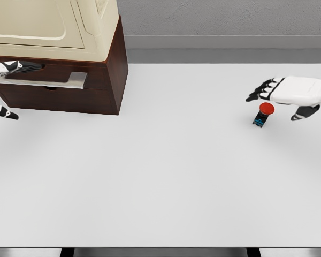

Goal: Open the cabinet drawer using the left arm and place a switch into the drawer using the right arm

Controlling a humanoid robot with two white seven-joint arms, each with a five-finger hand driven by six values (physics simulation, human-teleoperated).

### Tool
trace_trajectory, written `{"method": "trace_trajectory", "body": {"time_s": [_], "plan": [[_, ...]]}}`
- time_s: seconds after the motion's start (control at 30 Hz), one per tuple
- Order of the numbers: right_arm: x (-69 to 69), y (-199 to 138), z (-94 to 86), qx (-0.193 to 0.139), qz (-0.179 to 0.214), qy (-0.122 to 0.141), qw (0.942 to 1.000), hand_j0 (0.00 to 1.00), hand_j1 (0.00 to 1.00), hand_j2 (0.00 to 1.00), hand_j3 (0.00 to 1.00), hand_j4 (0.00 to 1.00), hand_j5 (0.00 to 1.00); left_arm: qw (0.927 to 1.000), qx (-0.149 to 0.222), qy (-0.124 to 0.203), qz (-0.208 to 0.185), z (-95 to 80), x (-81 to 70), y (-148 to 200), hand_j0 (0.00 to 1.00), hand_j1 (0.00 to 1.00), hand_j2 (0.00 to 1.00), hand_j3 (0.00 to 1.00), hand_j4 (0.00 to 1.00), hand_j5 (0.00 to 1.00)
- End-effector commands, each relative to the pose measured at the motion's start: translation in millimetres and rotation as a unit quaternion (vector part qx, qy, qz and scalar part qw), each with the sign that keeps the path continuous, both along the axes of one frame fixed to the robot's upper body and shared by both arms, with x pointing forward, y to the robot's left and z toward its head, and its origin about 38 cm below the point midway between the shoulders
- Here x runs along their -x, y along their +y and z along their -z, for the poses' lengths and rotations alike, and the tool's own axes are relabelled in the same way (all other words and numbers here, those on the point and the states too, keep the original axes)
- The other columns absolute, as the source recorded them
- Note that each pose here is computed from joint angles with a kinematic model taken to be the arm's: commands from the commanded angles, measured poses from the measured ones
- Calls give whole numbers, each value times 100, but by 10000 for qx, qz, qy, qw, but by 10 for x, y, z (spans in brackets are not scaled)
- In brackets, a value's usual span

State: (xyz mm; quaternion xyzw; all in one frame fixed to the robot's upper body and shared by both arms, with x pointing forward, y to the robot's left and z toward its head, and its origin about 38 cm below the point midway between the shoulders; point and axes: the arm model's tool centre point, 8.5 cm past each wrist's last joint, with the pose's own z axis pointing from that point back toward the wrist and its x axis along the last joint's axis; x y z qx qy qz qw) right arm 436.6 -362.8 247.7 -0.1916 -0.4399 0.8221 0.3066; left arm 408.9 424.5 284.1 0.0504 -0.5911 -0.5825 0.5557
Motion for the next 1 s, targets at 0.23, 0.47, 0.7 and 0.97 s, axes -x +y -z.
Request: {"method": "trace_trajectory", "body": {"time_s": [0.23, 0.47, 0.7, 0.97], "plan": [[-151, 75, 168, 107, 89, 37, 9999, 100, 100, 100, 100, 100, 100, 10000, -54, 40, -25, 109, -51, -34, 100, 100, 100, 100, 100, 100], [-224, -6, 242, 241, 269, 70, 9993, 100, 100, 100, 100, 100, 100, 9988, -355, 82, -325, 213, -97, 183, 100, 100, 100, 100, 100, 100], [-259, -20, 387, 313, 353, 212, 9987, 100, 100, 100, 100, 100, 100, 9991, -363, 47, -200, 227, -87, 128, 100, 100, 100, 100, 100, 100], [-329, 23, 429, 284, 393, 227, 9986, 100, 100, 100, 100, 100, 100, 9988, -426, -126, 205, 189, -9, 31, 100, 100, 100, 100, 100, 100]]}}
